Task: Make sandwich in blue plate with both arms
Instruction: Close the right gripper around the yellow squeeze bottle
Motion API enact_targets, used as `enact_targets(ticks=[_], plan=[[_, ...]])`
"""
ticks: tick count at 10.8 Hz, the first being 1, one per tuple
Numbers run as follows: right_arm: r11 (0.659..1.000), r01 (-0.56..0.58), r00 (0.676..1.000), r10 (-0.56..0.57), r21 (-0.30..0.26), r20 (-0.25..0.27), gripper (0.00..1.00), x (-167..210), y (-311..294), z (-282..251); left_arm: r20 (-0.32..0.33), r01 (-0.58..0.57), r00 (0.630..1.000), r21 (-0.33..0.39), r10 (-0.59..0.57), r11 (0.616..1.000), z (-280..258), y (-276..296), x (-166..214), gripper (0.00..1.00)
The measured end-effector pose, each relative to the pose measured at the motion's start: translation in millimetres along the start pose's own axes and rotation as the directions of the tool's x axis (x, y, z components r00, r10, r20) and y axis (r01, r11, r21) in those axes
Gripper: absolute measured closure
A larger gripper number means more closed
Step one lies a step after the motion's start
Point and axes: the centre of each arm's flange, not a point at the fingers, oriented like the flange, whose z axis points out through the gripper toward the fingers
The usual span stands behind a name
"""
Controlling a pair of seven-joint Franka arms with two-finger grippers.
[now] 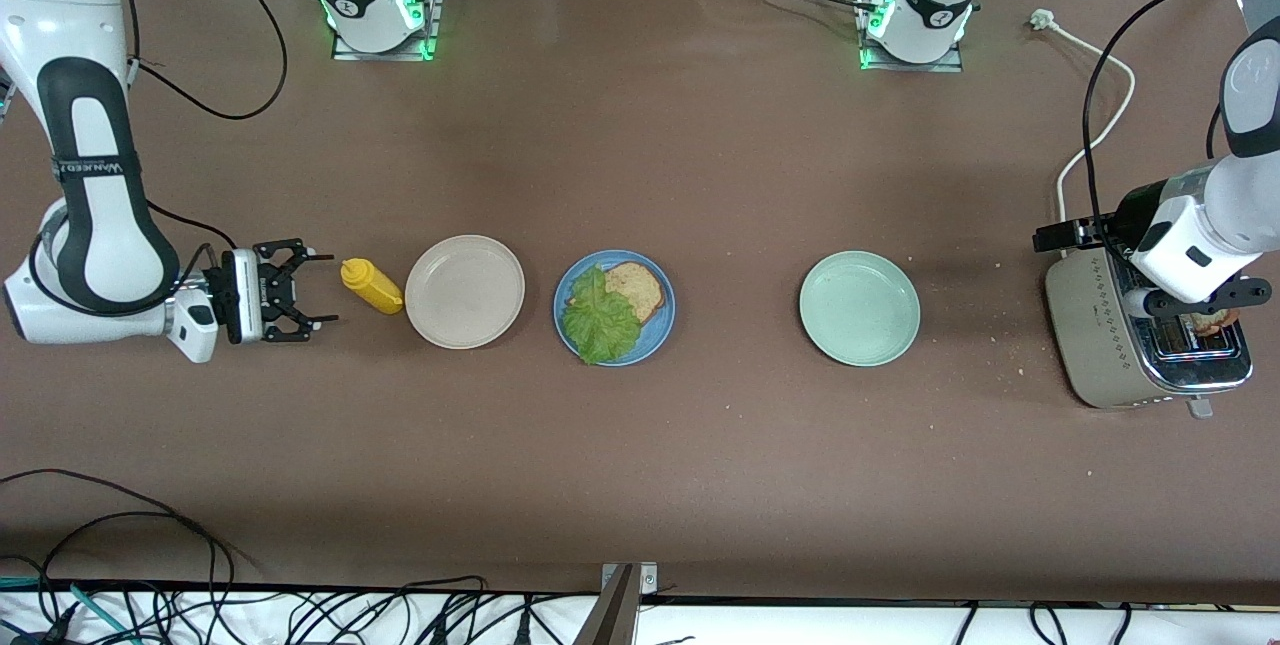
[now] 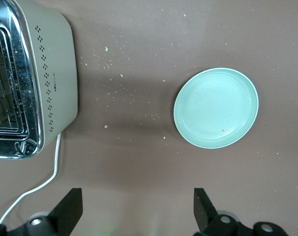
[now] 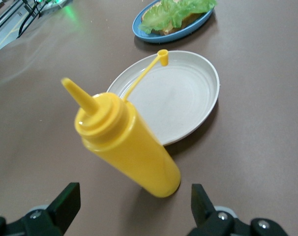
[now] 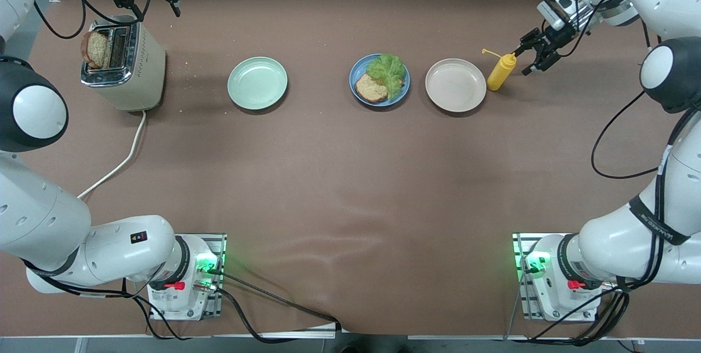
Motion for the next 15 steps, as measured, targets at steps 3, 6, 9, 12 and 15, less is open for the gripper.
enact_targets(ticks=[3, 6, 9, 12, 15], plan=[[0.997, 0.080, 0.989, -0.081, -0.013, -0.120, 0.00, -28, 12, 38, 0.001, 0.000, 1.000, 0.000, 0.000, 1.000, 1, 0, 0, 0.01], [0.992, 0.124, 0.972, -0.129, -0.037, -0.195, 0.00, -48, 18, 63, 0.002, 0.000, 1.000, 0.000, 0.000, 1.000, 1, 0, 0, 0.00], [0.990, 0.133, 0.964, -0.141, -0.053, -0.225, 0.00, -54, 21, 73, 0.002, 0.000, 1.000, 0.000, 0.000, 1.000, 1, 0, 0, 0.00], [0.986, 0.142, 0.958, -0.159, -0.087, -0.239, 0.06, -55, 28, 87, 0.002, 0.000, 1.000, 0.000, 0.000, 1.000, 1, 0, 0, 0.00], [0.985, 0.146, 0.956, -0.165, -0.094, -0.242, 0.43, -52, 30, 91, 0.002, 0.000, 1.000, 0.000, 0.000, 1.000, 1, 0, 0, 0.00]])
